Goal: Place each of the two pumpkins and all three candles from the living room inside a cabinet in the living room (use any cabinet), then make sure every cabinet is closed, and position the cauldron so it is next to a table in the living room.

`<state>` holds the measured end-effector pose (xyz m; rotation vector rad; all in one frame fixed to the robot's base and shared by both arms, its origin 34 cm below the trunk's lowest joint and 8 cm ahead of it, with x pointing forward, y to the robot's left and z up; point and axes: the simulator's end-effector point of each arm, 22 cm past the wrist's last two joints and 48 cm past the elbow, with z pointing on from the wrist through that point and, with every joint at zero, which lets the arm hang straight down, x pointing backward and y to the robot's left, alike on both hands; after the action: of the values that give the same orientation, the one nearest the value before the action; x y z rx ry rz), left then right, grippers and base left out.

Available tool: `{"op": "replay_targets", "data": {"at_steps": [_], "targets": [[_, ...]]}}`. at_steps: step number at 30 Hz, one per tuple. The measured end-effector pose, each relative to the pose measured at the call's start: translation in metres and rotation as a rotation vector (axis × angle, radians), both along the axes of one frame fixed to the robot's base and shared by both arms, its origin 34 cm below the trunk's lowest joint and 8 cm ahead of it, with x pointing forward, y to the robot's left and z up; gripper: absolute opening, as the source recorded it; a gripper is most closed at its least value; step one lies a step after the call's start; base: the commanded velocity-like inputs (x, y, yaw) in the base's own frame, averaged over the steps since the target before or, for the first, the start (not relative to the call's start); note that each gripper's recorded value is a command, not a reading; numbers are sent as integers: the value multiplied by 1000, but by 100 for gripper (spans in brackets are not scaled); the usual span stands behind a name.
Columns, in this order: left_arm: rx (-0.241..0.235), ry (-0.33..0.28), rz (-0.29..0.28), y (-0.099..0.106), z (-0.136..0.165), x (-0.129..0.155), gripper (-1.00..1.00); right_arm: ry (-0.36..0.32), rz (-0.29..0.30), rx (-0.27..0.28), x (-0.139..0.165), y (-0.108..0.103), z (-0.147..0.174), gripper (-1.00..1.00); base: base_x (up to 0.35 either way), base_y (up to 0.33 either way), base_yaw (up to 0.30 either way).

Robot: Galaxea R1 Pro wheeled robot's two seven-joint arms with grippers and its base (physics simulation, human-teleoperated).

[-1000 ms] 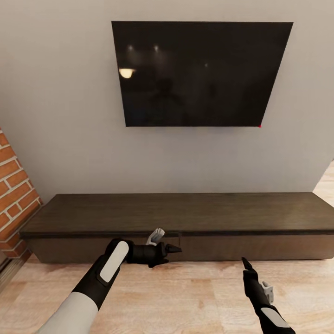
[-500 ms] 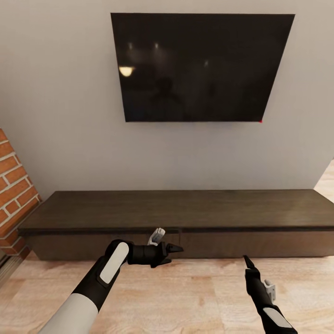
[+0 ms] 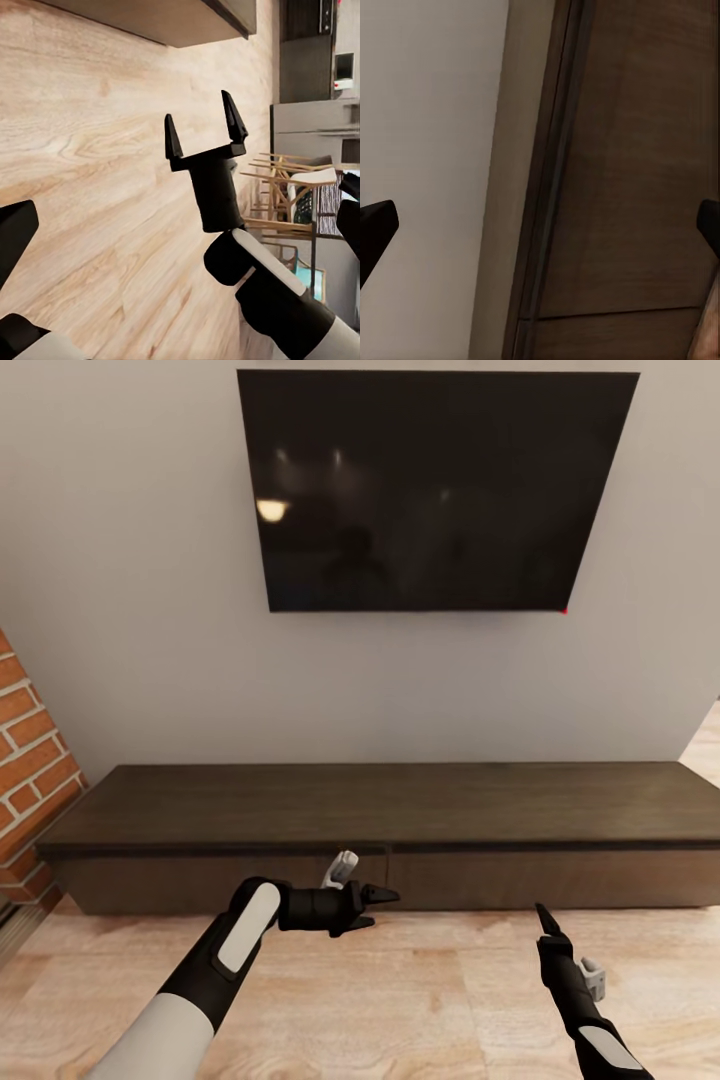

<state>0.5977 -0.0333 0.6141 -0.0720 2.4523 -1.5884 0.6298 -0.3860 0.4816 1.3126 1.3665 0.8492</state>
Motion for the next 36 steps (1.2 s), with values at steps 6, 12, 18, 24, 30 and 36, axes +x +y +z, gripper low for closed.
{"op": "replay_targets", "data": {"at_steps": [6,12,18,24,30,36], "targets": [[-2,0,-2,-2,-12,-3,100,-2,0,1,-3,1,-13,100,0,0,0],[-16,-1,-7,-5,-22,-7,100,-32,7,-2,-4,2,-19,100,0,0,0],[-30,-5,-27,-11,-33,-15,100,-111,26,-9,-3,6,-15,100,0,0,0],[-28,-6,-37,-14,-46,-21,100,-116,28,-9,-6,7,-27,100,0,0,0],[-29,-6,-38,-14,-59,-25,100,-115,27,-9,-9,6,-41,100,0,0,0],[-30,-7,-38,-15,-72,-28,100,-115,28,-8,-13,7,-54,100,0,0,0]]}}
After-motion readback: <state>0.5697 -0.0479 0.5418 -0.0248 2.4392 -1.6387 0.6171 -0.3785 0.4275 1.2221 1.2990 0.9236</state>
